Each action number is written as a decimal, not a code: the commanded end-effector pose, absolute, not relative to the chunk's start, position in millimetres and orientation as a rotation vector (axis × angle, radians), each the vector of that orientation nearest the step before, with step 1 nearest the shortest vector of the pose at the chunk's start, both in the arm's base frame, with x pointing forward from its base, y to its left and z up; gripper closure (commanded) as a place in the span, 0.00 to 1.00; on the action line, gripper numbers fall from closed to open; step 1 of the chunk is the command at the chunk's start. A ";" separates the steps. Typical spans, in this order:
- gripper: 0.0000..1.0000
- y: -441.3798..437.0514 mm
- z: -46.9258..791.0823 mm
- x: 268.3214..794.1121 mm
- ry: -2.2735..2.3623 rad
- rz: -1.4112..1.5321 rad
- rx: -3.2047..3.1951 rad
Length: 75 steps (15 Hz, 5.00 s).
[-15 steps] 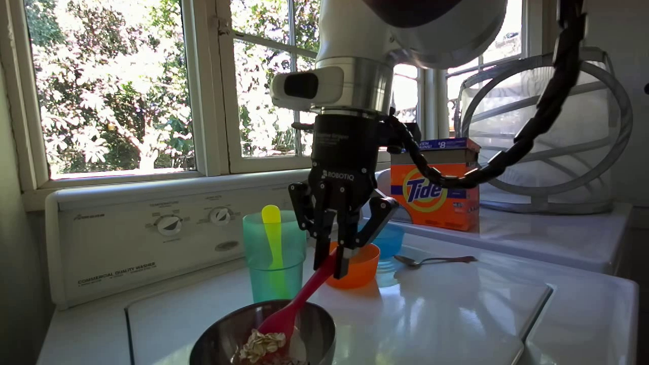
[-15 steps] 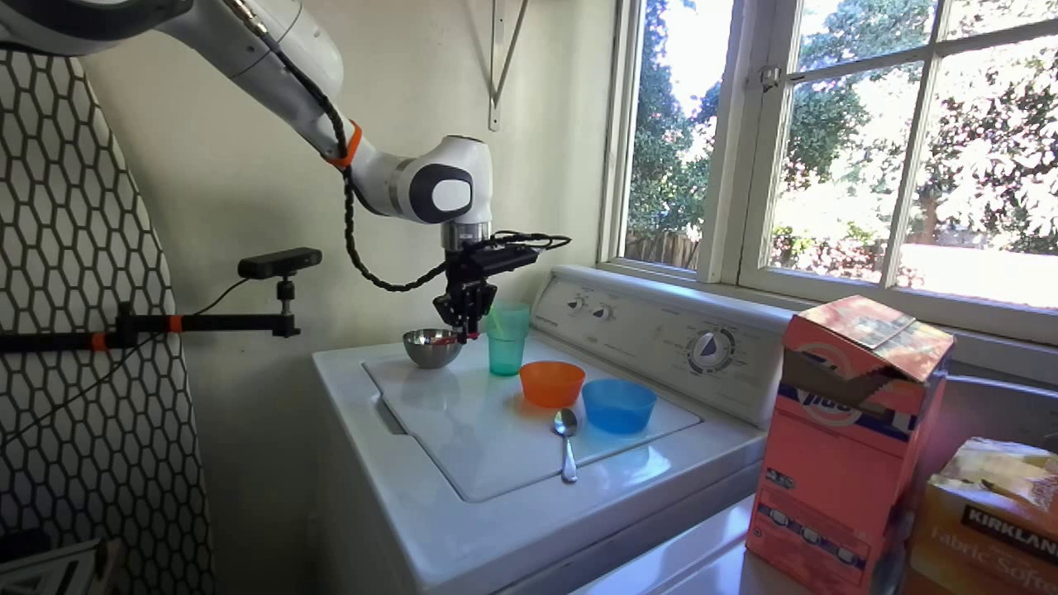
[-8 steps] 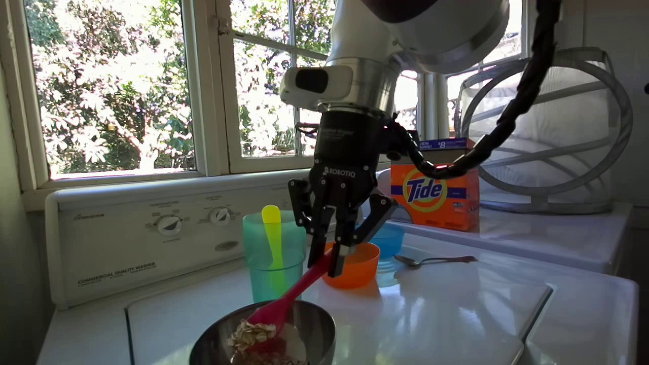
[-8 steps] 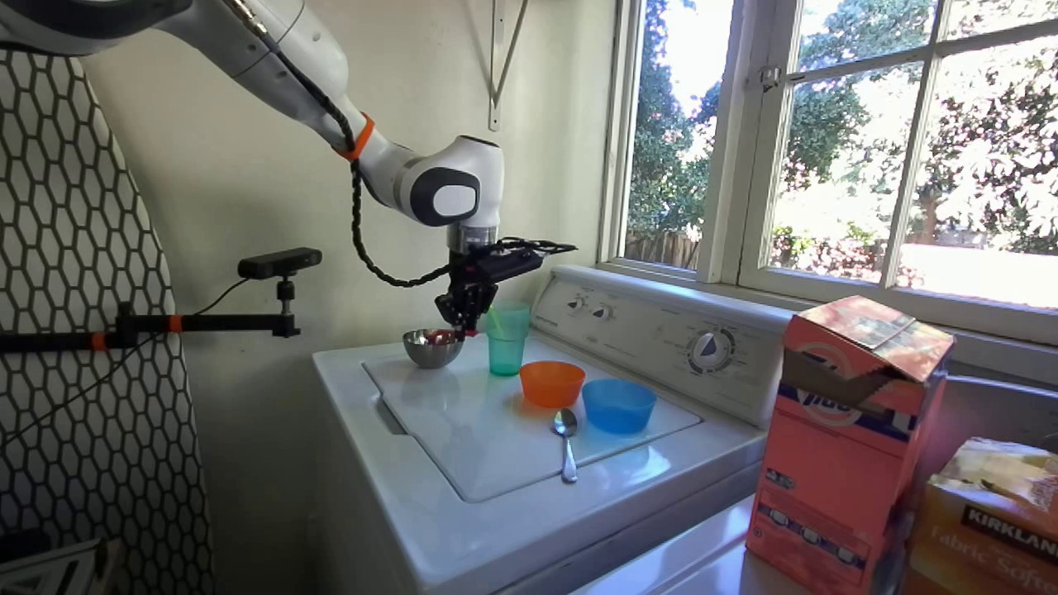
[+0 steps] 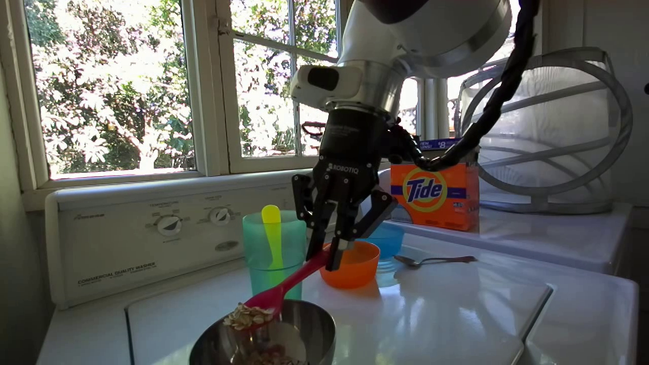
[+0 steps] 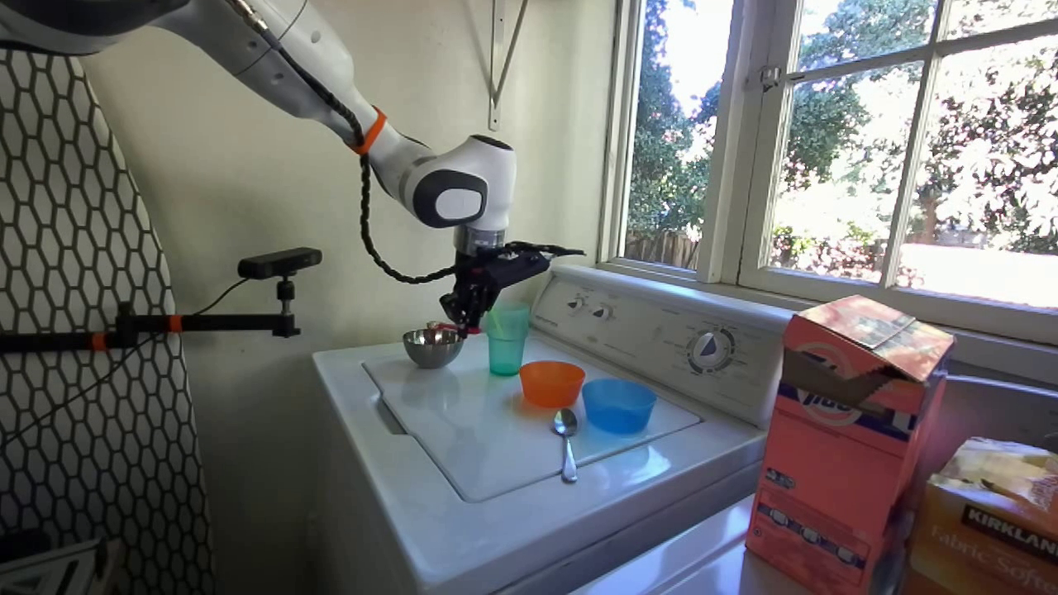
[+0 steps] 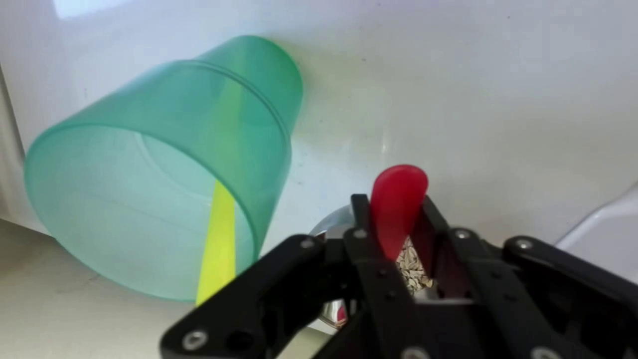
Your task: Put the yellow knife in the green cup and then use the pink spoon to transfer a spoonful of contents from the silver bowl to the orange bowl
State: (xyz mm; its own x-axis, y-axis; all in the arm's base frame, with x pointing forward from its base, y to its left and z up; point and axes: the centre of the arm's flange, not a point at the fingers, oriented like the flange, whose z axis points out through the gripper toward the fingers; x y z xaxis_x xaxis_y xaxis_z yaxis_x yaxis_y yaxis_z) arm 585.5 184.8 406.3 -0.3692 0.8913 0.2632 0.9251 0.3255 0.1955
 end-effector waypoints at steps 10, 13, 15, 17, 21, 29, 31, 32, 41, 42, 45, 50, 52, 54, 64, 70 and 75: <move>0.94 156.0 406.9 589.3 -2.407 -0.402 -1.714; 0.94 139.2 406.6 591.5 -2.366 -0.387 -1.730; 0.94 127.4 407.4 594.2 -2.337 -0.385 -1.746; 0.94 114.3 408.2 597.0 -2.308 -0.378 -1.771; 0.94 81.9 404.8 607.1 -2.234 -0.378 -1.852; 0.94 29.4 400.8 632.4 -2.025 -0.421 -2.047; 0.75 29.4 400.8 623.5 -2.079 -0.420 -2.046; 0.75 27.7 400.4 625.4 -2.063 -0.419 -2.058; 0.94 6.0 400.8 637.9 -1.975 -0.409 -2.163; 0.94 -0.9 401.1 640.2 -1.952 -0.407 -2.192; 0.94 -24.0 401.3 646.9 -1.866 -0.409 -2.269; 0.94 -37.4 398.3 651.9 -1.807 -0.458 -2.439; 0.94 -35.6 399.6 656.4 -1.817 -0.495 -2.509; 0.94 -33.0 399.9 658.3 -1.842 -0.497 -2.549; 0.94 -22.7 399.1 638.1 -2.188 -0.447 -2.485; 0.94 -12.6 408.2 615.6 -2.389 -0.448 -2.352; 0.94 -9.7 415.9 597.6 -2.545 -0.454 -2.332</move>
